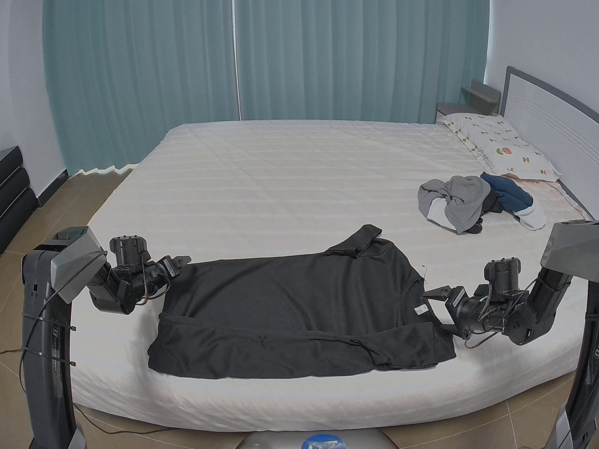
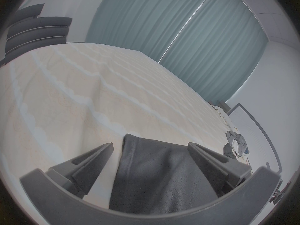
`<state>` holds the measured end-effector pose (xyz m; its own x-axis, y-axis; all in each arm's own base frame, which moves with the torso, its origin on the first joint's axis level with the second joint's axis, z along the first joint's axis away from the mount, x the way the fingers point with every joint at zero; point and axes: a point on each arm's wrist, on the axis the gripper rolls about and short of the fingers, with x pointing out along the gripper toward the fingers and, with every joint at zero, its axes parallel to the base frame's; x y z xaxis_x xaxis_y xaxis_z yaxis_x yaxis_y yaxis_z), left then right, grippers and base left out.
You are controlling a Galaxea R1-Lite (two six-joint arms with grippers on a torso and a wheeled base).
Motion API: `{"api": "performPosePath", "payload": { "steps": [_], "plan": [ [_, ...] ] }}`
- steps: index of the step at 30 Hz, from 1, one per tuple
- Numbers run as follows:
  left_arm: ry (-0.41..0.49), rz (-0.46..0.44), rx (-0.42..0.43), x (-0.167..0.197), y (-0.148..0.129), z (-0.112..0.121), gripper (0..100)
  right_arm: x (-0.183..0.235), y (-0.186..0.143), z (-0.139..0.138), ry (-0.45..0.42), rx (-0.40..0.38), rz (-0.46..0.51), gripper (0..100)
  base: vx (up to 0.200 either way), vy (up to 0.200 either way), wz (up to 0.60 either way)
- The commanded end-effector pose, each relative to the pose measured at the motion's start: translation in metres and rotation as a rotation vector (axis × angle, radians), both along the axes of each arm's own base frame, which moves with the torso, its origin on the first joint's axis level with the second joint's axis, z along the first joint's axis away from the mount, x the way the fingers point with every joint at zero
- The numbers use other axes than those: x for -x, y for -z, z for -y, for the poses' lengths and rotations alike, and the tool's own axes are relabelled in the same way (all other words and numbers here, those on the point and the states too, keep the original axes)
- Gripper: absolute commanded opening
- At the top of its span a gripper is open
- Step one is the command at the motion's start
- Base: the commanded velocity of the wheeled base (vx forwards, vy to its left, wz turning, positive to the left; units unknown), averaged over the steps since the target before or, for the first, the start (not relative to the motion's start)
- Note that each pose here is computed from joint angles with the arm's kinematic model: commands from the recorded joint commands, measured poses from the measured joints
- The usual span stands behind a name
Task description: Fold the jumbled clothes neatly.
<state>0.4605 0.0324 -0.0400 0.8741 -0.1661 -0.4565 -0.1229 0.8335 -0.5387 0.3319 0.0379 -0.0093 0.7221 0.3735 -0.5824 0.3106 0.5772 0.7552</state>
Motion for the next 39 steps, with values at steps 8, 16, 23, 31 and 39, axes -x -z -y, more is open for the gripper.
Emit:
{"api": "performPosePath", "payload": {
  "steps": [8,16,23,31,39],
  "plan": [
    [-0.006,0.052,-0.002,-0.005,0.01,0.001,0,0.0,0.0,0.0,0.0,0.001,0.002,100,0.0,0.0,0.0],
    [-0.111,0.121,-0.051,-0.007,0.002,-0.001,0,-0.005,0.0,0.0,0.003,0.002,0.012,100,0.0,0.0,0.0],
    [-0.182,0.176,-0.052,-0.008,-0.004,-0.005,0,-0.008,-0.003,-0.001,0.013,0.012,0.031,100,0.0,0.0,0.0],
    [-0.193,0.14,-0.024,0.0,0.003,-0.003,0,-0.024,-0.035,-0.017,-0.003,0.023,0.162,100,0.0,0.0,0.0],
    [-0.204,0.112,0.014,0.008,0.002,-0.002,0,-0.086,-0.049,-0.041,-0.052,0.098,0.193,100,0.0,0.0,0.0]
  ]
}}
